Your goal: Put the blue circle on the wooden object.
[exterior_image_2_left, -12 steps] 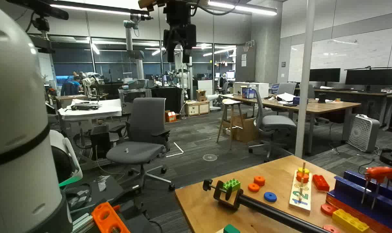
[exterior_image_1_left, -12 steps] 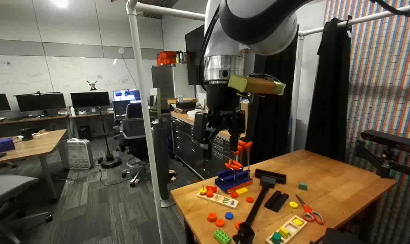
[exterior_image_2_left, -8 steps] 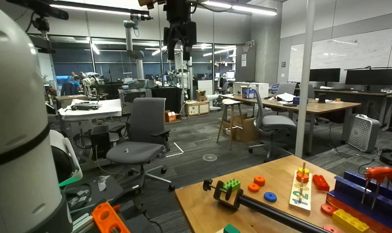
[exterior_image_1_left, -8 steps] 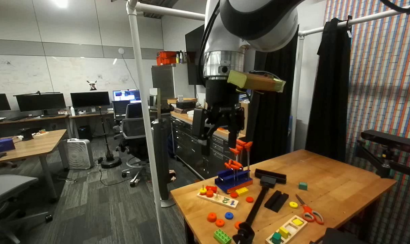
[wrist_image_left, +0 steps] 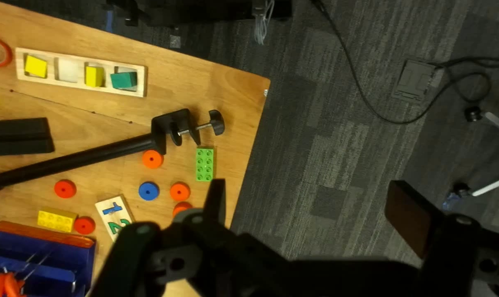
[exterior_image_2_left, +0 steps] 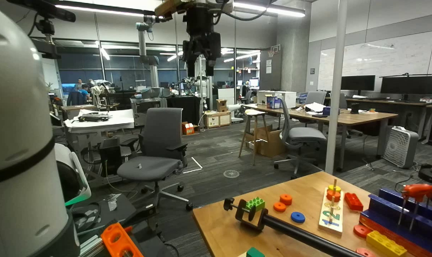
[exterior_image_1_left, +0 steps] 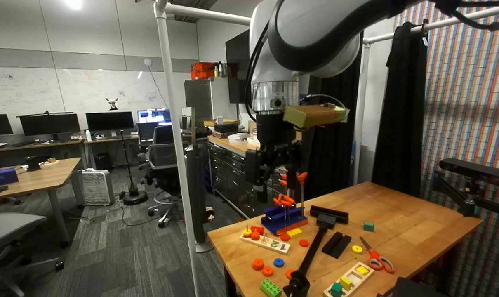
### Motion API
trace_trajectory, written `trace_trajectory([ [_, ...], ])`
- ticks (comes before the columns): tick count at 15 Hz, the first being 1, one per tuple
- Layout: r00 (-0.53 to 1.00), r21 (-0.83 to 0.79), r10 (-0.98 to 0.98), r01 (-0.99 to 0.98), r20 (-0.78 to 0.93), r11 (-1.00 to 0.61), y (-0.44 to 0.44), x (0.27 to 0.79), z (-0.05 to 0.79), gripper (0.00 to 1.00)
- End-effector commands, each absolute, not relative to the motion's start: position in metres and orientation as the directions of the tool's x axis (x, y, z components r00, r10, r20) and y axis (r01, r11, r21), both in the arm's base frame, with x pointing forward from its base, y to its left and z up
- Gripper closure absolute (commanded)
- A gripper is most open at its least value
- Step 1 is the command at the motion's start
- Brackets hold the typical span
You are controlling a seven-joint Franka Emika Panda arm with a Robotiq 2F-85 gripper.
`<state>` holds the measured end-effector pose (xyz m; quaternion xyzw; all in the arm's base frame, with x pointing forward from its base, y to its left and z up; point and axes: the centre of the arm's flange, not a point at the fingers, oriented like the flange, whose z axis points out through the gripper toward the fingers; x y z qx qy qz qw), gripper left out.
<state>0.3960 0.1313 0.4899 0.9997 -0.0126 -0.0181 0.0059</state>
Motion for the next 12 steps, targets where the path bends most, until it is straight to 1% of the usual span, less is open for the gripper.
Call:
trace_trajectory([
  [1, 1.0, 0.059, 0.022, 0.022, -0.012, -0.998, 0.102, 0.401, 0.453, 0.0],
  [3, 0.999, 0.058, 0.037, 0.036, 0.019, -0.998, 0.08, 0.405, 0.43, 0.0],
  [7, 0.99, 0.045, 0.036, 0.03, 0.133, -0.999, 0.03, 0.412, 0.391, 0.0],
  [10, 0.986, 0.03, -0.011, -0.017, 0.166, -0.999, -0.013, 0.425, 0.361, 0.0],
  [12, 0.987, 0.016, -0.054, -0.057, 0.15, -0.998, -0.038, 0.438, 0.343, 0.0],
])
